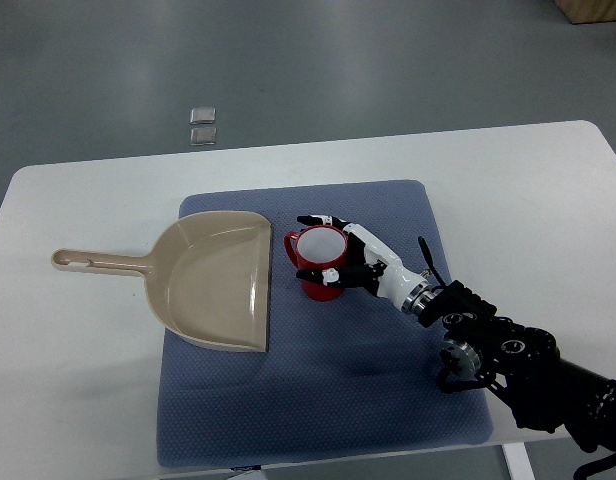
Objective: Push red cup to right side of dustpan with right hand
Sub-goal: 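Continue pushing the red mug toward the dustpan's edge, then hold the right hand against the mug beside the dustpan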
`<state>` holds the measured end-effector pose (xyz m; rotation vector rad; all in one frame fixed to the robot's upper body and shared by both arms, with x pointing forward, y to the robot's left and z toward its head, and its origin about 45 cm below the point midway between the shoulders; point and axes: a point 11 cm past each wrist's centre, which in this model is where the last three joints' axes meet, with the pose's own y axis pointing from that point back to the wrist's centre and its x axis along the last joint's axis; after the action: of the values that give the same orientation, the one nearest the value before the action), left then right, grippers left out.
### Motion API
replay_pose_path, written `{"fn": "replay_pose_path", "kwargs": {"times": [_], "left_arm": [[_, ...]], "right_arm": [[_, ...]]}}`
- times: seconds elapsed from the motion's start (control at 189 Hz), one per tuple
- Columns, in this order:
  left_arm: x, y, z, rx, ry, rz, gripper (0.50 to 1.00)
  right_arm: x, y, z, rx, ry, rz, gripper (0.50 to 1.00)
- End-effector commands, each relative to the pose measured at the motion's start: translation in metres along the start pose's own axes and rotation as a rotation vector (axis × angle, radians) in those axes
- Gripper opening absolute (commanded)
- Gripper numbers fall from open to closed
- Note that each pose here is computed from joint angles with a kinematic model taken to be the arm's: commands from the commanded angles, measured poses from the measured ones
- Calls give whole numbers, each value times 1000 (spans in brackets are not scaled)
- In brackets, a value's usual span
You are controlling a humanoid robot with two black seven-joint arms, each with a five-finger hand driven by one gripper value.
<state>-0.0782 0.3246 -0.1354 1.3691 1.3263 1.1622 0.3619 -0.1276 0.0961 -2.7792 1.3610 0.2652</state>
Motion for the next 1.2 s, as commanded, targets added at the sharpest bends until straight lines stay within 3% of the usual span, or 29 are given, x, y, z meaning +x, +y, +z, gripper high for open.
{"fn": "replay_pose_path", "kwargs": {"times": [0.0, 1.193], "left_arm": [[0, 0, 0, 0, 0, 0, 1000], [0, 0, 0, 0, 1, 0, 1000]], "right_arm": [[-1, 0, 1, -5, 7, -5, 932], [-6, -4, -1, -8, 43, -16, 932]]}}
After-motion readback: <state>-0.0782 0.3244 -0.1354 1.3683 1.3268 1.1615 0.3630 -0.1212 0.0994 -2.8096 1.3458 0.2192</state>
